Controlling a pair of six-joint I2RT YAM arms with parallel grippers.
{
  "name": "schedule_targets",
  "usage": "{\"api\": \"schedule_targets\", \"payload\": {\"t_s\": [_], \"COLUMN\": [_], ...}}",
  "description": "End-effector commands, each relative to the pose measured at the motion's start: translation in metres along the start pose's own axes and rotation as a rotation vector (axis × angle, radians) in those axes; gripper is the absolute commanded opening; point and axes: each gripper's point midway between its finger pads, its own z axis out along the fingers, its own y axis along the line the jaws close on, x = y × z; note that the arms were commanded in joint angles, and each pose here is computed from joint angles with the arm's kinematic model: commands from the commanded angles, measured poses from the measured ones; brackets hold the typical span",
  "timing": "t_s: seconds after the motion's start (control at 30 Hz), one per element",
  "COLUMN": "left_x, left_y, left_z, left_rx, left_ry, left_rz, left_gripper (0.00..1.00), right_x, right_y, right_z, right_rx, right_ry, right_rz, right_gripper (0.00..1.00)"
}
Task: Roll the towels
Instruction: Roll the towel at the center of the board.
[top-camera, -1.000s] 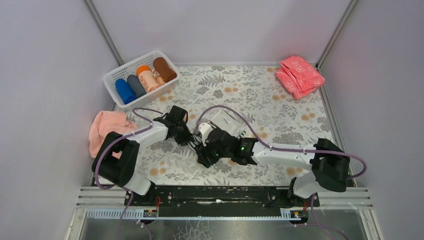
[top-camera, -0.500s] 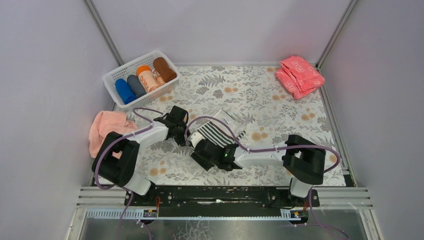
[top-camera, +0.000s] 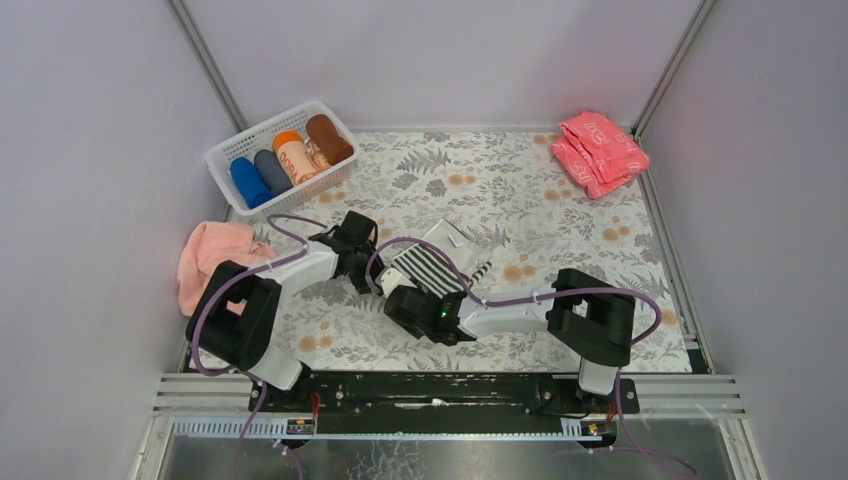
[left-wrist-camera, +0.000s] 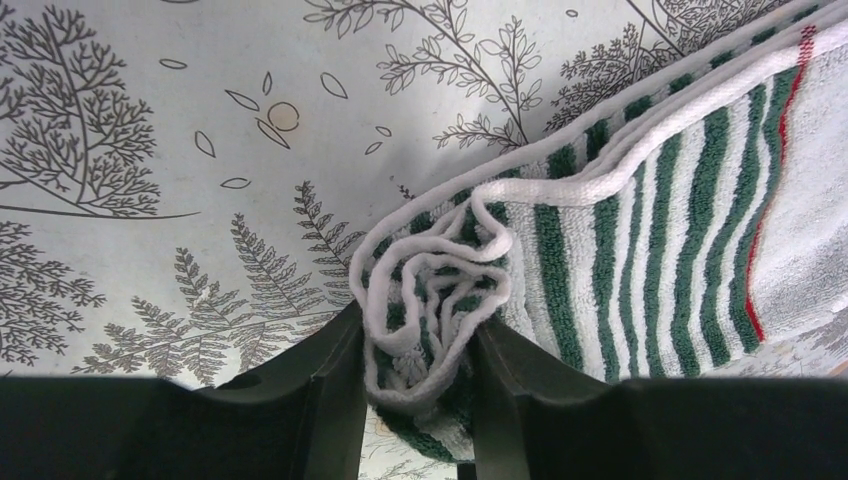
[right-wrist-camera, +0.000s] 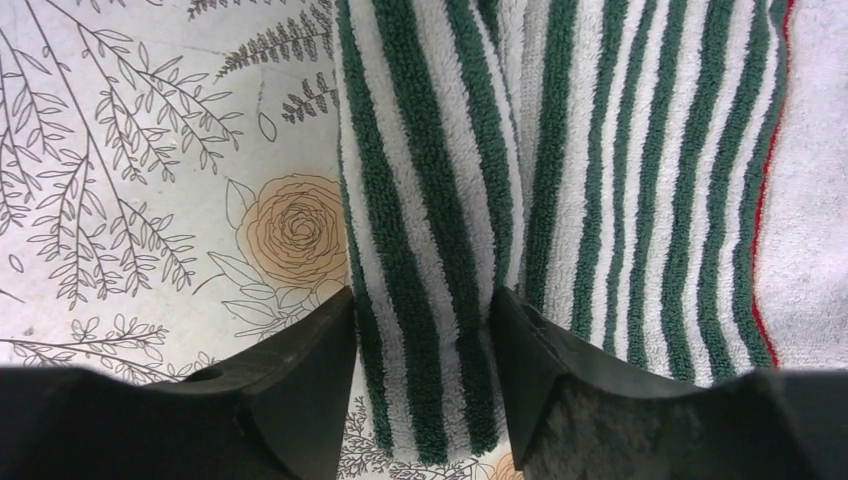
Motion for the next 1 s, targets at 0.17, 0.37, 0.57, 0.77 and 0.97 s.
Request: {"api": "schedule_targets", "payload": {"t_s": [0.17, 0.37, 0.57, 0.77, 0.97], "left_x": [-0.019, -0.025, -0.008, 0.013, 0.024], "left_y": [0.007, 0.001, 0.007, 0.007, -0.003], "left_z": [-0.019, -0.052, -0.07, -0.076, -0.072], "left_rx": [-0.035, 0.058, 0.131, 0.214, 0.287], "left_ry": [-0.086, -0.18, -0.182, -0.132, -0.089], "left_rz": [-0.003, -0.05, -0.072, -0.071, -0.072], "left_gripper": [0.49, 0.7, 0.78, 0.8, 0.82], "right_x": [0.077, 0.057, 0.03, 0.022, 0.024], "right_y": [0.012, 0.044, 0.046, 0.041, 0.04], "right_z": [-0.008, -0.02, -0.037, -0.041, -0.038], "right_rx": [-0.104, -0.387, -0.637, -0.813, -0.907], "right_ry": [0.225, 0.17, 0.105, 0.114, 0.139], "right_rz": [-0.02, 0.1, 0.288, 0.441, 0.534], "right_gripper": [0.32, 0.17, 0.14, 0.14, 0.14]}}
